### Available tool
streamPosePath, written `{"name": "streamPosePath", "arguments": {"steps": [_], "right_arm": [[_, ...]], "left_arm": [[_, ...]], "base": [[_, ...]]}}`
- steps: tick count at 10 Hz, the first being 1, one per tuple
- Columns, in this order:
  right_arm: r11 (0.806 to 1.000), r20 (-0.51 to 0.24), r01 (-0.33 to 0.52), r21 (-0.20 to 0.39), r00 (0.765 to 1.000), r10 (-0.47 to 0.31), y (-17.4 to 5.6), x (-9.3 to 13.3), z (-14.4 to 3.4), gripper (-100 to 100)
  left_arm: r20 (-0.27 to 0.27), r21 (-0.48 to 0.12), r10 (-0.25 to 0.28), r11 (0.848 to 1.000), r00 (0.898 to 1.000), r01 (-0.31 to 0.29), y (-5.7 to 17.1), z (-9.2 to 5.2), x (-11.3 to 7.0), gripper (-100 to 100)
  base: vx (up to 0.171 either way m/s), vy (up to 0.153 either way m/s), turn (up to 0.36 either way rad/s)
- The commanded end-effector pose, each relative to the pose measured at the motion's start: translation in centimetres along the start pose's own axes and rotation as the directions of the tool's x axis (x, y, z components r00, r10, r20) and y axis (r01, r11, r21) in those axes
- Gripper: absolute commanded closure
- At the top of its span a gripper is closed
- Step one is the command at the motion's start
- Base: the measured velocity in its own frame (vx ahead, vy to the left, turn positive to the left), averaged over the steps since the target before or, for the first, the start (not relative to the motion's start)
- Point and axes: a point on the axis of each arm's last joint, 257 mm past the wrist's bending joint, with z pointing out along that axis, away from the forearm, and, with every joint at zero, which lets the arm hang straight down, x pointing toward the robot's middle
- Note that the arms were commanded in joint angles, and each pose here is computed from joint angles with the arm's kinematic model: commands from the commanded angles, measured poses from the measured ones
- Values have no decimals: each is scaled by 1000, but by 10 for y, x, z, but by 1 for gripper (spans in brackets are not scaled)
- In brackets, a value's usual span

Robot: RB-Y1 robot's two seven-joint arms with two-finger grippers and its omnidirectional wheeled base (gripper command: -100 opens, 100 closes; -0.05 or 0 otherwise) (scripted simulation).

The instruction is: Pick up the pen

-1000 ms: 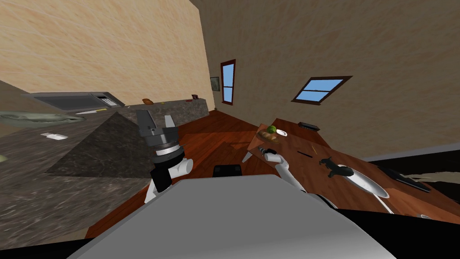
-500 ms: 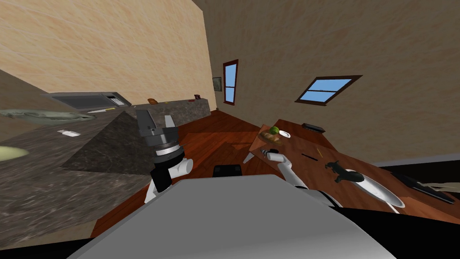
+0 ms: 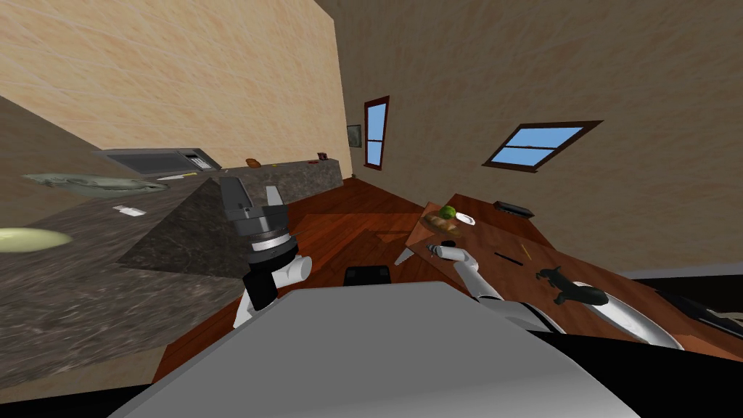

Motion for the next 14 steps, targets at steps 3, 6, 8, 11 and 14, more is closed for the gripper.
{"name": "streamPosePath", "arguments": {"steps": [3, 6, 8, 11, 14], "right_arm": [[1000, -3, -6, 7, 1000, 6, -2, 12, 6, -100], [1000, -5, -9, 10, 1000, 9, -2, 19, 9, -100], [1000, -3, -10, 9, 1000, 10, -2, 19, 9, 100], [1000, -3, -11, 10, 1000, 11, -2, 19, 9, 100], [1000, -2, 0, 3, 1000, 0, -1, 2, 1, 100]], "left_arm": [[0, 0, 0, 1000, 1000, 0, 0, 0, 0, 0], [0, 0, 0, 1000, 1000, 0, 0, 0, 0, 0], [0, 0, 0, 1000, 1000, 0, 0, 0, 0, 0], [0, 0, 0, 1000, 1000, 0, 0, 0, 0, 0], [0, 0, 0, 1000, 1000, 0, 0, 0, 0, 0]], "base": [[13, -12, 20], [29, -56, 38], [1, -5, -8], [0, 0, 0], [-28, 51, -45]]}}
